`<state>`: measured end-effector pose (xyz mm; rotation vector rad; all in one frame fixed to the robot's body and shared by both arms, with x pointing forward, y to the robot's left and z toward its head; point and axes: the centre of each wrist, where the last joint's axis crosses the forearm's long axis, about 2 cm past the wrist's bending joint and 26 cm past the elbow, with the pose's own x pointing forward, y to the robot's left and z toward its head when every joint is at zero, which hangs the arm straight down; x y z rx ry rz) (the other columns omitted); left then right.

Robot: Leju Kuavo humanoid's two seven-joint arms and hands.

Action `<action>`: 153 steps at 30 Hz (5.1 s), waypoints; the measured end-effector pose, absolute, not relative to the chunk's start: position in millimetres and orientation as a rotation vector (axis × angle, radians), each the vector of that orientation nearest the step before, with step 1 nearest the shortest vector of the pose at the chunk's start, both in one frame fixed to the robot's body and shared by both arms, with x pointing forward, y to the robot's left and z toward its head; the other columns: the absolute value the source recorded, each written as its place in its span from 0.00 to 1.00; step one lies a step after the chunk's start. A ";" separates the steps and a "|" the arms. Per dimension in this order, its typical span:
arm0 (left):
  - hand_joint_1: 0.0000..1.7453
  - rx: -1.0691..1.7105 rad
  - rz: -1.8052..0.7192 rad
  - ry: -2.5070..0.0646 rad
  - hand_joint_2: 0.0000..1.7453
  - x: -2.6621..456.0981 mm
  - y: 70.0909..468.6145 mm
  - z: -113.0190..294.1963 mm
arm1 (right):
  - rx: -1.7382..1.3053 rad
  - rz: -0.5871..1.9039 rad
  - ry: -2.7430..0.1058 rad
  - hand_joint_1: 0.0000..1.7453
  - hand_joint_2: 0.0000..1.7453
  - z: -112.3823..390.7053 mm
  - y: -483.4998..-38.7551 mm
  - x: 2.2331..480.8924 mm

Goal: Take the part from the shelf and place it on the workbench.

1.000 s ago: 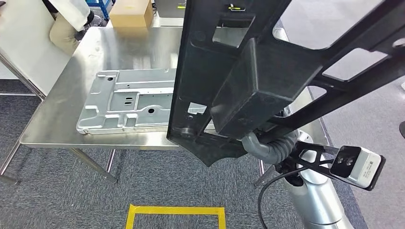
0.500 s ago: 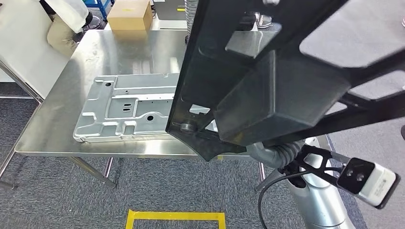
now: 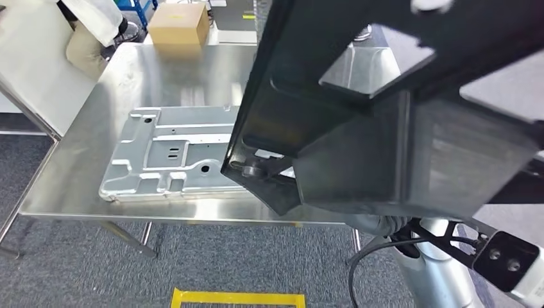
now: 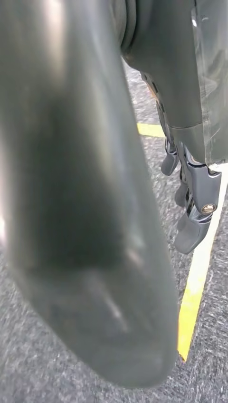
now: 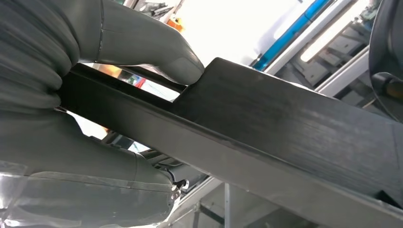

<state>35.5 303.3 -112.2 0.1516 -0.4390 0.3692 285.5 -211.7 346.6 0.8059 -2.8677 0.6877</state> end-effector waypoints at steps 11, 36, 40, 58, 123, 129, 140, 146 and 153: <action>0.00 0.151 0.352 -0.431 0.00 33.7 305.0 -112.4 | 0.801 0.663 -2.853 1.00 1.00 340.9 -212.7 280.8; 0.00 0.185 0.345 -0.431 0.00 31.3 311.1 -112.4 | -0.930 0.765 -2.458 1.00 1.00 309.4 -342.1 341.4; 0.00 0.170 0.335 -0.436 0.00 31.2 310.7 -112.4 | -1.126 0.987 -2.231 1.00 1.00 311.5 -334.6 367.4; 0.00 0.128 0.247 -0.501 0.00 41.0 309.6 -111.5 | -0.872 2.012 -1.734 1.00 1.00 266.7 -174.3 453.4; 0.00 0.205 0.337 -0.575 0.00 28.4 307.6 -112.8 | -0.689 -0.026 -2.816 0.00 0.00 252.7 -313.1 218.1; 0.00 0.213 0.342 -0.573 0.00 25.7 307.8 -113.0 | -0.757 -0.031 -2.694 0.00 0.00 231.1 -327.3 198.5; 0.00 0.221 0.356 -0.580 0.00 26.2 310.7 -112.8 | -0.932 -0.114 -2.472 0.00 0.00 200.8 -376.7 183.7; 0.00 0.222 0.354 -0.593 0.00 27.1 311.1 -112.7 | -0.988 -0.093 -2.332 0.00 0.00 175.3 -395.8 173.9; 0.00 0.209 0.334 -0.600 0.00 28.6 307.3 -112.7 | -1.043 -0.087 -2.069 0.00 0.00 121.7 -421.4 165.6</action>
